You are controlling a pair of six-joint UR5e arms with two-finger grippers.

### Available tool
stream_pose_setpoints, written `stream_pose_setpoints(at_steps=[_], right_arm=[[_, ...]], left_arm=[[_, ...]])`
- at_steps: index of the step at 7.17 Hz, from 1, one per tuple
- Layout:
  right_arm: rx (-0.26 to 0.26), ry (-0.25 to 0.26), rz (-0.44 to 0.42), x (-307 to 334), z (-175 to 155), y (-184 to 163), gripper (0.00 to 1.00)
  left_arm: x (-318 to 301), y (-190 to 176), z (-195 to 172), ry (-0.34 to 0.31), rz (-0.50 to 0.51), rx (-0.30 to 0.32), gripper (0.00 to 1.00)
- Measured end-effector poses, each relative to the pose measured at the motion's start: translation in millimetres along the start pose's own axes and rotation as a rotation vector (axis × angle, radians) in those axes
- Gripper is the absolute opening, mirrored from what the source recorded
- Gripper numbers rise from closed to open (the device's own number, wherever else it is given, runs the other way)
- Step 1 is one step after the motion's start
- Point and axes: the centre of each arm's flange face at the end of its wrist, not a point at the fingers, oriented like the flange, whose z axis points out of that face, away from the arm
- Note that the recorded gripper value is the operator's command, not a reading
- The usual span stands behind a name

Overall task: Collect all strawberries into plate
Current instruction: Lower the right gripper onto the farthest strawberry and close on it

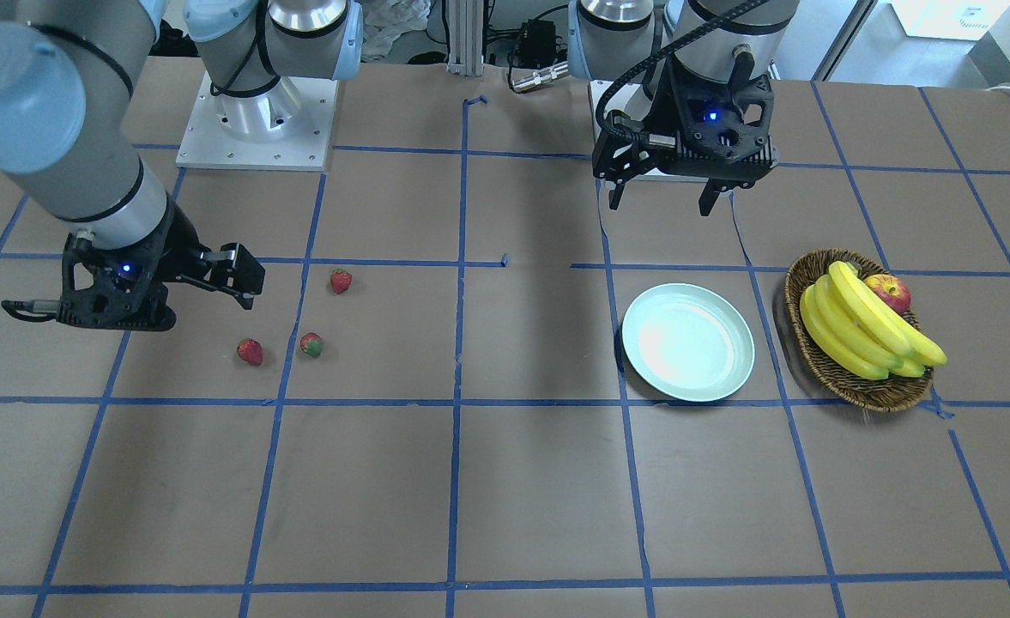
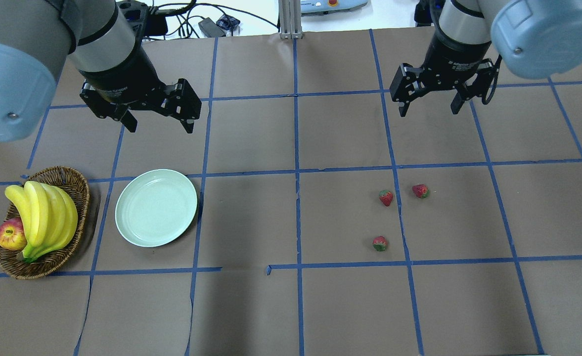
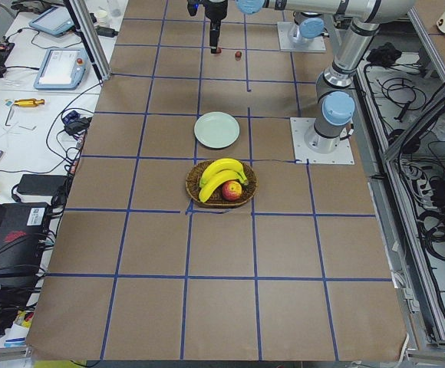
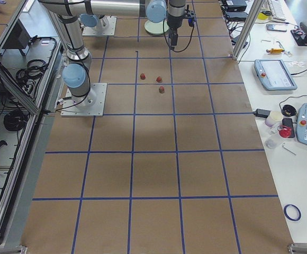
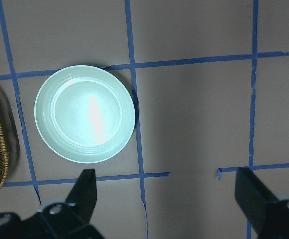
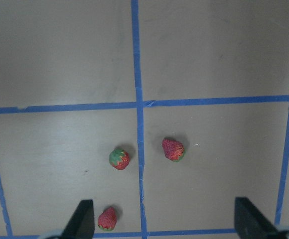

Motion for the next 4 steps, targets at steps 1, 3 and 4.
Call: stream_pose_setpoints(at_steps=[1, 3, 4], right_arm=[[0.004, 0.000, 0.011, 7.3, 42.4, -6.2, 1.00], [-0.009, 0.015, -0.010, 15.5, 120.8, -1.2, 1.00], [-0.030, 0.035, -0.037, 24.4, 147.0, 8.1, 1.00]], left_arm=[[0.3, 0.8, 2.2, 0.000, 0.001, -0.005, 1.00], [0.5, 2.0, 5.9, 0.000, 0.001, -0.011, 1.00], [0.5, 2.2, 6.2, 0.000, 0.001, -0.012, 1.00]])
